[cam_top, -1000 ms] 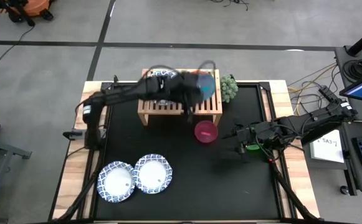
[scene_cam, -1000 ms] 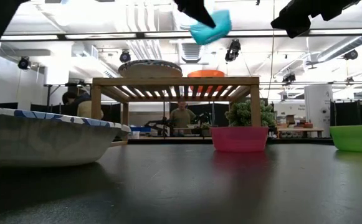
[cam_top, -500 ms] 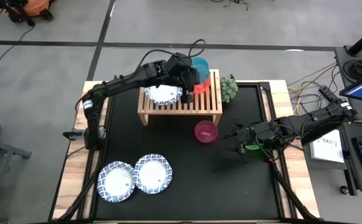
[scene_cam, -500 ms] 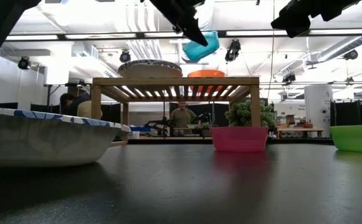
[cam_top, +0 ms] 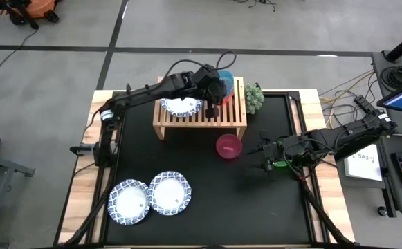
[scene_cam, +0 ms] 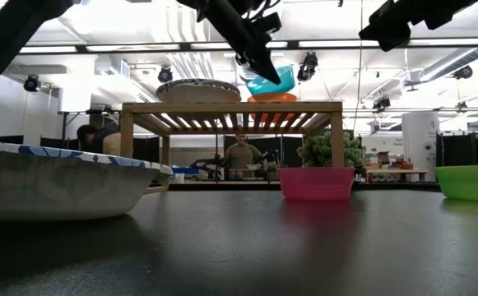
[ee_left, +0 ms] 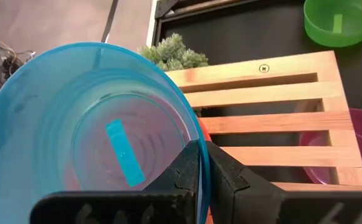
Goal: Place and stack bowls onto a shelf
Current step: Stack the blue bowl on top of the other orange bowl on the shelf, then stack the right white patterned bowl on the other white patterned bowl on the shelf
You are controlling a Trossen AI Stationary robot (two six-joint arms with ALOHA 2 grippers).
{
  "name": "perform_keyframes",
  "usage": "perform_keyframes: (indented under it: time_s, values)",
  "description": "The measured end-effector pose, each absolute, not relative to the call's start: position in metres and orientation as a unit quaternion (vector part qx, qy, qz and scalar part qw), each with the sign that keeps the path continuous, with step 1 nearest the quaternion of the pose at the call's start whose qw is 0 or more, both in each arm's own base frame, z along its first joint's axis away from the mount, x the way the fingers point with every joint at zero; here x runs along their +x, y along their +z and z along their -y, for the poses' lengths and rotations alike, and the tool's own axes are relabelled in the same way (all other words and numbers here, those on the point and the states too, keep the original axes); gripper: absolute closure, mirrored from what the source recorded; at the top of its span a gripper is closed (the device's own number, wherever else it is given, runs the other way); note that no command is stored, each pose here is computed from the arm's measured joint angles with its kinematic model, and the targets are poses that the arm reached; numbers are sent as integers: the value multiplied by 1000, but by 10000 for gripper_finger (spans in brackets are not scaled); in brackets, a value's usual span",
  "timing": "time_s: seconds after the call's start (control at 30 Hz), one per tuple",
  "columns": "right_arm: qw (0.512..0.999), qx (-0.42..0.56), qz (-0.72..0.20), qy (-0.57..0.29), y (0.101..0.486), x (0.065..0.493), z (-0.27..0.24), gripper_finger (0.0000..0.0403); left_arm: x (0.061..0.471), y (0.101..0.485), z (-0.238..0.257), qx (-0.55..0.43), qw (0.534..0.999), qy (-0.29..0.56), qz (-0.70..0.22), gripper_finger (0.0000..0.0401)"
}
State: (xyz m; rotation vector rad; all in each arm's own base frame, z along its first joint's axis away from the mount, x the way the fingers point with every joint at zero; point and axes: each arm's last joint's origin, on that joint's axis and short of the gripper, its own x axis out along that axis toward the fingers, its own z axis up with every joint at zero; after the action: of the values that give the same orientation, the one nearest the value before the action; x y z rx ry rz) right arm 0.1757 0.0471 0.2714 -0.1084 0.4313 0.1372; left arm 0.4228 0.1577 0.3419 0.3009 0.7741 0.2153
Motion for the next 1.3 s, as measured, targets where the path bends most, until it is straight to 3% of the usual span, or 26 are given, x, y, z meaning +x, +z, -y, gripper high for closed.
perform_keyframes:
  time_s: [0.27,0.87,1.13,1.3]
  values:
    - [973,-53,-214,68,271,176,-47,195,422,342,-160,143,902,138,-383,387]
    - [973,-51,-215,67,271,176,-47,195,419,347,-158,142,897,144,-392,262]
    - [973,-51,-214,67,271,176,-47,195,403,387,-127,57,897,141,-416,256]
    - [973,-51,-214,67,271,176,-47,195,399,389,-79,2,883,66,-465,262]
